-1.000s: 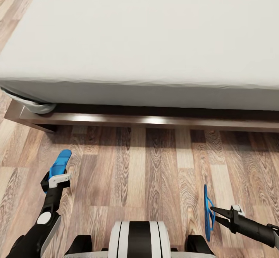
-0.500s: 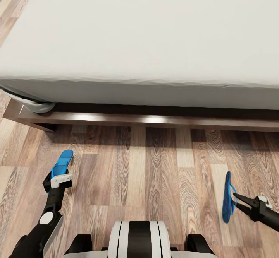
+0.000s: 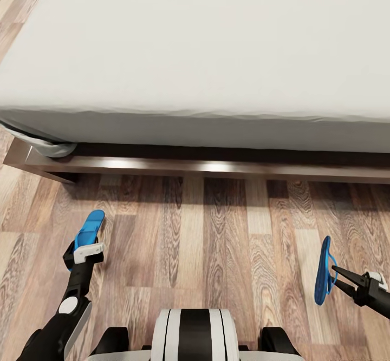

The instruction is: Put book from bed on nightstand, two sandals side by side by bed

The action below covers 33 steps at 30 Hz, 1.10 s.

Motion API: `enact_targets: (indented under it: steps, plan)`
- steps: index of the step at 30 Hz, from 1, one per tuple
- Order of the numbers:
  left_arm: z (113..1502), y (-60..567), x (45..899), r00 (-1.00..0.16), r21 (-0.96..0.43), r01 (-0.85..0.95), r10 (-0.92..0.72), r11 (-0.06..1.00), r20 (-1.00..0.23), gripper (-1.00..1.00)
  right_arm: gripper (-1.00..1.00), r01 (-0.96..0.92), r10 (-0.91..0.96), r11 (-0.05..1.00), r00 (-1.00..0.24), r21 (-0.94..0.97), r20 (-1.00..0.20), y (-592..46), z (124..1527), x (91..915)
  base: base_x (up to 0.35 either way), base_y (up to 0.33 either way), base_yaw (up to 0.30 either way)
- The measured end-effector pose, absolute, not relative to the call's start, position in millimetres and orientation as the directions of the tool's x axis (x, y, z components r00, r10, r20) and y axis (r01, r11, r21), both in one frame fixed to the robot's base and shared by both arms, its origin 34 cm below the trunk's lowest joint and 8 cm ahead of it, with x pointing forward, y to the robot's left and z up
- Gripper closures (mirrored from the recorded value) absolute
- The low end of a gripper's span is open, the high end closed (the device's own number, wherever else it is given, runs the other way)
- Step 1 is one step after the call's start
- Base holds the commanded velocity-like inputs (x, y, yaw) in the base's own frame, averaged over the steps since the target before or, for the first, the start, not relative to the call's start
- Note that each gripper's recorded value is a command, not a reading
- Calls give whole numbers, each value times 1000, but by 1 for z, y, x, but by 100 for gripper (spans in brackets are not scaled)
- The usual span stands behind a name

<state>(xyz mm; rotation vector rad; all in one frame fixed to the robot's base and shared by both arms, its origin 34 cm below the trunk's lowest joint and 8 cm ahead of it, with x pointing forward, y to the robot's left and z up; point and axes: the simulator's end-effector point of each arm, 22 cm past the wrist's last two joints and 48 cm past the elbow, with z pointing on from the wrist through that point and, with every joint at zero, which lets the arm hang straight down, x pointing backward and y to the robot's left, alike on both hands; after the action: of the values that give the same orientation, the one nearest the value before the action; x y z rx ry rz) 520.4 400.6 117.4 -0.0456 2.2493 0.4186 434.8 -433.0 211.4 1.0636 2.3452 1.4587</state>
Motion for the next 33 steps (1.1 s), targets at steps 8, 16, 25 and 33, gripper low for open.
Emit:
enact_targets:
  steps: [8,16,25,33]
  plan:
    - [108,401,513,-671,286,-167,104,944,-734,100,100,492,653,262,-724,830,223,-432,204,429,0,0,0]
    - [110,395,515,-657,273,-183,89,944,-749,100,100,492,652,262,-724,830,223,-432,204,429,0,0,0]
    - [134,407,531,-584,278,-312,47,909,-810,100,100,492,652,262,-724,830,224,-432,204,429,0,0,0]
    - [136,409,530,-580,284,-331,43,900,-813,100,100,492,652,262,-724,830,224,-432,204,429,0,0,0]
